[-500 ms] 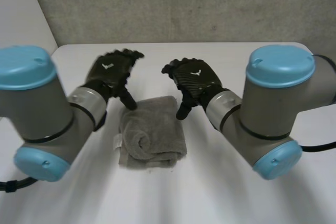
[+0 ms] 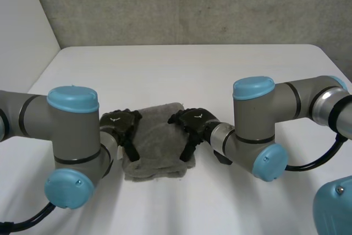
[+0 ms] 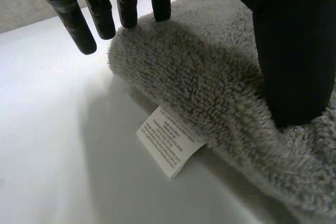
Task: Fold the towel.
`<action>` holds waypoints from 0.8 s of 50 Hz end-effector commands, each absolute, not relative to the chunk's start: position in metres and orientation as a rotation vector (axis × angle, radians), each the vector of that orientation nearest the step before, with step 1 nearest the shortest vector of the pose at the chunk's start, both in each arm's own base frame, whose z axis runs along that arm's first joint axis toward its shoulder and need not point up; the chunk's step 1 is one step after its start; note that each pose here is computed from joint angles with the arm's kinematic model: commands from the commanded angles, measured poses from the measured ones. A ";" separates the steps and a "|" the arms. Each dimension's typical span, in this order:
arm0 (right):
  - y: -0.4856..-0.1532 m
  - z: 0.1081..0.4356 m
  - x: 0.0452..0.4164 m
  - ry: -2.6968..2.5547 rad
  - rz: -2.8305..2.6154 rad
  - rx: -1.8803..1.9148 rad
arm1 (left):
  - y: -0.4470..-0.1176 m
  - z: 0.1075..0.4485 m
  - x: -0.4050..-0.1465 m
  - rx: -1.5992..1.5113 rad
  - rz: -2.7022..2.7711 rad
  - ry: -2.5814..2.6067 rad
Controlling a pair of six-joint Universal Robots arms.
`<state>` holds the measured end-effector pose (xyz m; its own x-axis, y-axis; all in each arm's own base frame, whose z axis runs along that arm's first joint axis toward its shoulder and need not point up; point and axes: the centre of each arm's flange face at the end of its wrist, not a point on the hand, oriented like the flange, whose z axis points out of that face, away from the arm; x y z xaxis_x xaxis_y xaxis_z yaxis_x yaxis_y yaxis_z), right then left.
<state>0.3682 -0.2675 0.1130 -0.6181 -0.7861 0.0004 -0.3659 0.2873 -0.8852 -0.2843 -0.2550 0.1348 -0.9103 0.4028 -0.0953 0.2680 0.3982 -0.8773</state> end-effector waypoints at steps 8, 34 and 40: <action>-0.289 0.222 0.344 1.993 -1.674 -0.997 | -0.260 0.201 -0.304 -0.772 1.832 -2.266; -0.317 0.376 0.195 2.051 -2.177 -0.351 | -0.258 0.388 -0.218 -0.387 2.007 -2.044; -0.315 0.372 0.198 2.078 -2.176 -0.419 | -0.255 0.382 -0.221 -0.376 1.962 -2.050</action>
